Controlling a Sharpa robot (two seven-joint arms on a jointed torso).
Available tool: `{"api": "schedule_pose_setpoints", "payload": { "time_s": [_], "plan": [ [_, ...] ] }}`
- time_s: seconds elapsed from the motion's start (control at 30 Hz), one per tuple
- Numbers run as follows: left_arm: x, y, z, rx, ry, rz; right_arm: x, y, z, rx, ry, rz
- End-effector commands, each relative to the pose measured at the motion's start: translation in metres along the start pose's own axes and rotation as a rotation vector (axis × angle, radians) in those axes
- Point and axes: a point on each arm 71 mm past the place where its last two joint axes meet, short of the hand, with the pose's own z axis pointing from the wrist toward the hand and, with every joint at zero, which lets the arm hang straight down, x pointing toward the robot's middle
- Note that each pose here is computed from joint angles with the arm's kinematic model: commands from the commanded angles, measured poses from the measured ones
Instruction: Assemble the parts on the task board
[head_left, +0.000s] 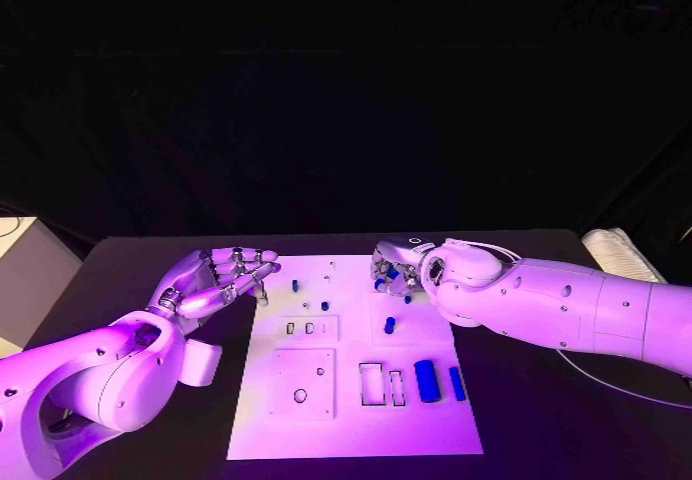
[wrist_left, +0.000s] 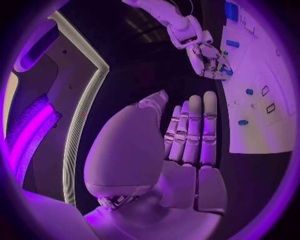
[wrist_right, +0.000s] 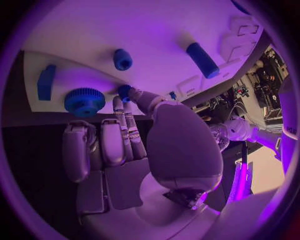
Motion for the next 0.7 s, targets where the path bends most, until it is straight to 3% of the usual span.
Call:
{"api": "schedule_pose_setpoints", "payload": {
  "time_s": [0.03,0.3,0.7],
  "plan": [
    [0.0014,-0.0013,0.0004,0.005,0.017,-0.007,0.003,-0.001,0.0,0.009,0.024,-0.021],
    [0.0008,-0.0012,0.0004,0.003,0.015,-0.009,0.001,0.0,0.001,0.012,-0.003,-0.029],
    [-0.0012,-0.0008,0.0006,0.0,0.008,-0.012,-0.015,0.014,-0.001,-0.014,-0.164,-0.001]
  ]
}}
